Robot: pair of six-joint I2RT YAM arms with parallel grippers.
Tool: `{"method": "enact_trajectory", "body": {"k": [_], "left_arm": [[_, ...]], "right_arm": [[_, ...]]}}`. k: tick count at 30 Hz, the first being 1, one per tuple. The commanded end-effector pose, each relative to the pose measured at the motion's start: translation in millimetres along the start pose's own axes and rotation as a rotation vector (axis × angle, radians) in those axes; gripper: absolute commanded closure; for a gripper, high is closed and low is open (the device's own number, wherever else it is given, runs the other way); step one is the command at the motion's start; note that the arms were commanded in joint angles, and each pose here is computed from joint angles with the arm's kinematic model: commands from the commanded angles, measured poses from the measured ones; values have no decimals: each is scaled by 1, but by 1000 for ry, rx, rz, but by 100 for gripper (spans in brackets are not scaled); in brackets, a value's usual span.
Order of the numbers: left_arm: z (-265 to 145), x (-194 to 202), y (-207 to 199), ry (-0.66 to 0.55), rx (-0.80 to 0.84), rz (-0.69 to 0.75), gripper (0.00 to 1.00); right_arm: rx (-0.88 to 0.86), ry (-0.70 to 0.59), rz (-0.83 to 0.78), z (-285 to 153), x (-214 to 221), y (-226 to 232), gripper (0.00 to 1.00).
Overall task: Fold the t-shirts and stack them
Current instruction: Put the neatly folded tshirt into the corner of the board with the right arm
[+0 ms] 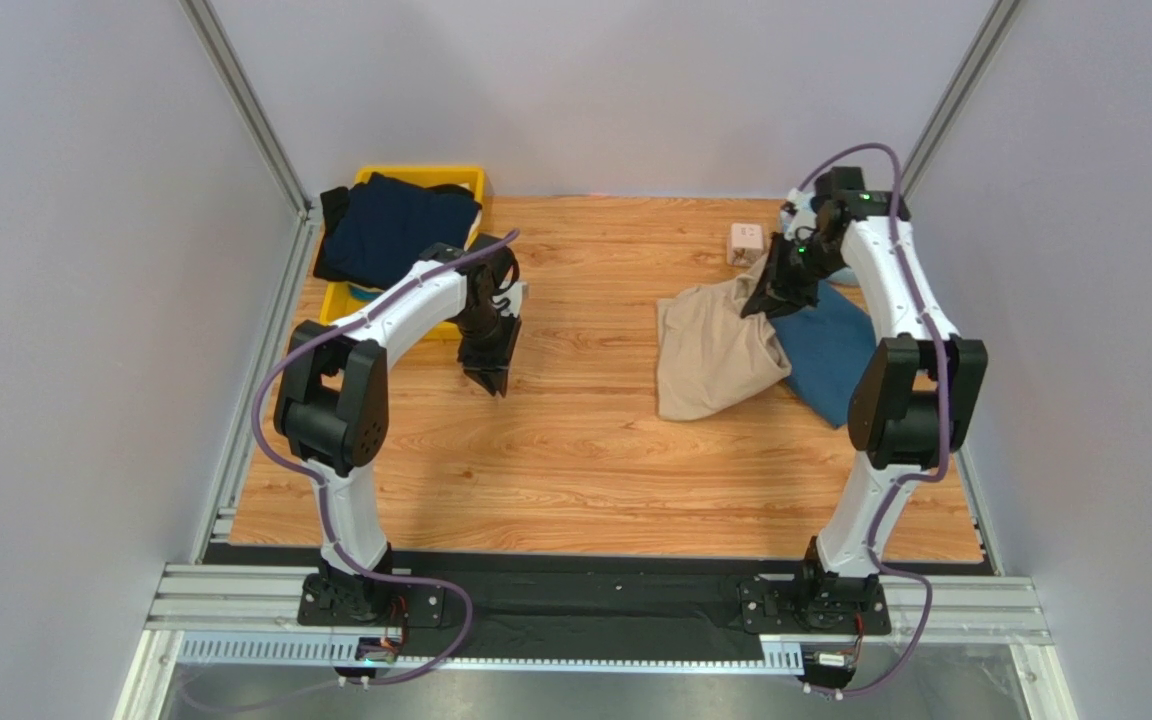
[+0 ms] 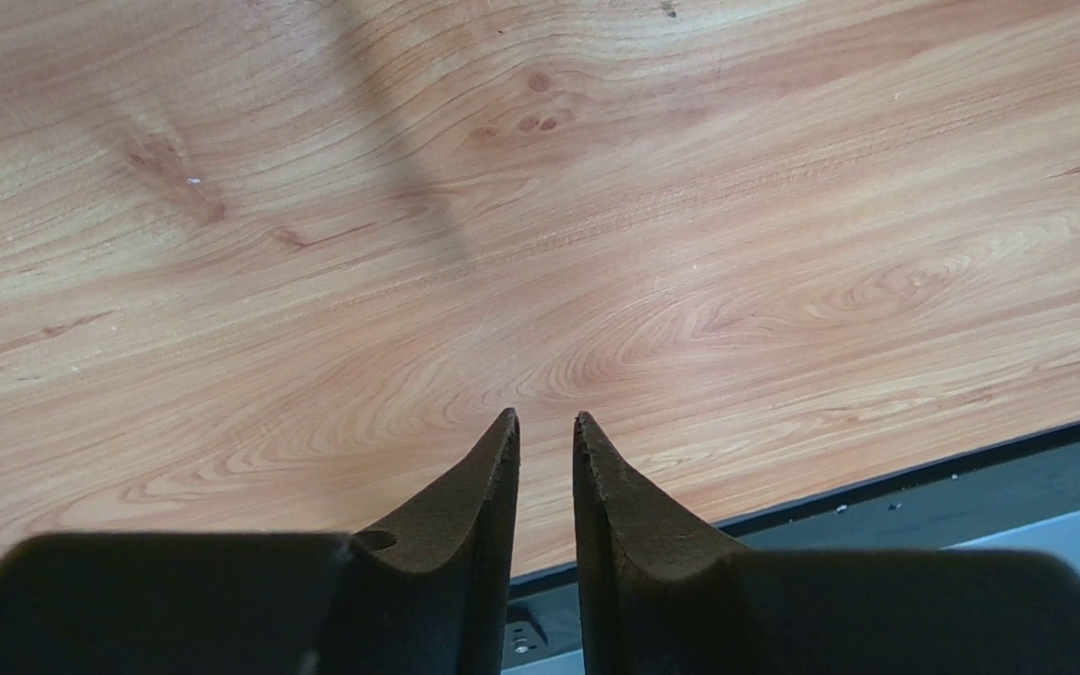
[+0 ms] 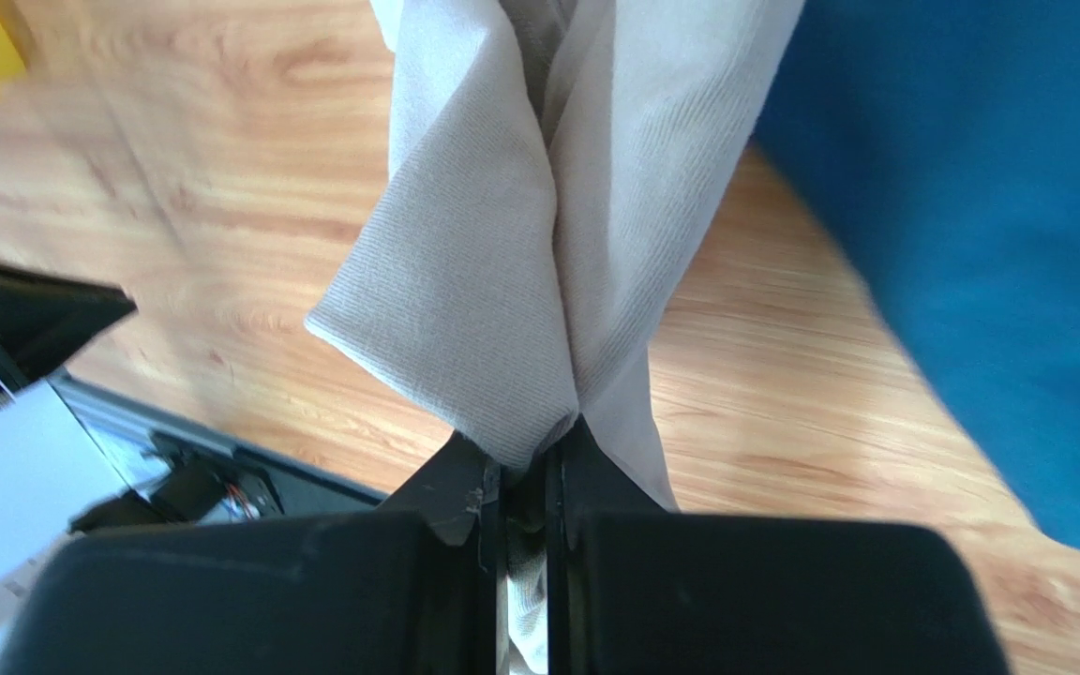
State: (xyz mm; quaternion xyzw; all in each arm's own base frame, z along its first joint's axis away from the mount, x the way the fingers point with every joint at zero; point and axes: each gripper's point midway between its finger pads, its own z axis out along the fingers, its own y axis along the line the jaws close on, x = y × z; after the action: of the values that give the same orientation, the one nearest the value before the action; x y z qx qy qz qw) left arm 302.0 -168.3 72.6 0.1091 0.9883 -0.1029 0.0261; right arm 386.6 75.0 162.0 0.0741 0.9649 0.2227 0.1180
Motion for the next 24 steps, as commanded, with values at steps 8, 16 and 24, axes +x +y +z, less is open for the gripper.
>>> {"method": "enact_trajectory", "body": {"k": [8, 16, 24], "left_arm": [[-9, 4, -8, 8, 45, 23, 73], [-5, 8, -9, 21, 54, 24, 73], [-1, 7, -14, 36, 78, 23, 74]], "right_arm": [[-30, -224, 114, -67, -47, -42, 100], [-7, -284, 181, -88, -59, -69, 100], [32, -277, 323, -90, -44, -113, 100]]}}
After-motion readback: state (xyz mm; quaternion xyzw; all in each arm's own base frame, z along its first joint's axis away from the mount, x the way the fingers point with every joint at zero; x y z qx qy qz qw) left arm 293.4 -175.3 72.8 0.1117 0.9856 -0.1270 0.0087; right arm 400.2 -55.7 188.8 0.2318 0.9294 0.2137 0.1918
